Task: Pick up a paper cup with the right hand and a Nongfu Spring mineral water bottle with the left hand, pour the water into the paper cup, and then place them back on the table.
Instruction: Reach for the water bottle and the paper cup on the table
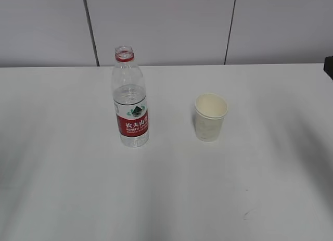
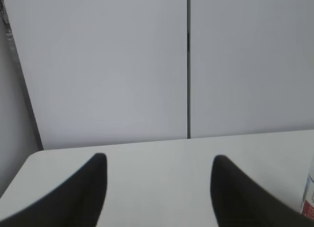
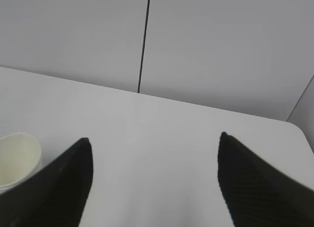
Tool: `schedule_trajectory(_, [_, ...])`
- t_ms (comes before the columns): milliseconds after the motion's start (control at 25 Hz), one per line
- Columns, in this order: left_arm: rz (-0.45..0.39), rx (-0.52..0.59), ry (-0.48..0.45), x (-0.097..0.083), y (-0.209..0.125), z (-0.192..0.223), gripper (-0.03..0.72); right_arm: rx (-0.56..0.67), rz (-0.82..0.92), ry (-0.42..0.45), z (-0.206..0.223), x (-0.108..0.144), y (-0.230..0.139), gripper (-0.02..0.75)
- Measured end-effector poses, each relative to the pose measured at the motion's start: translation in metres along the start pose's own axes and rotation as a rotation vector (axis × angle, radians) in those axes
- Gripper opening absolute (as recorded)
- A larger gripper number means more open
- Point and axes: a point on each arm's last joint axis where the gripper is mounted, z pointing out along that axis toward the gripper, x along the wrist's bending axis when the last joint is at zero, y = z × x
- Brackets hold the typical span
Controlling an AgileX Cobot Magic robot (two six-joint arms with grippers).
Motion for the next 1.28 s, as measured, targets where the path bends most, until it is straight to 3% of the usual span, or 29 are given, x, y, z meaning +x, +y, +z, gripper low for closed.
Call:
schedule_trajectory(920, [-0.004,-0.027,-0.006,-0.002,-0.022,0.057,0.423,-0.043,0.005,0.010,0.038,0.004,-0.019,0.587])
schedule_trajectory(1280, [-0.003,-0.013,-0.011,-0.004,-0.037,0.074,0.423,0.072,0.008,0.031,0.058,0.009,-0.047,0.587])
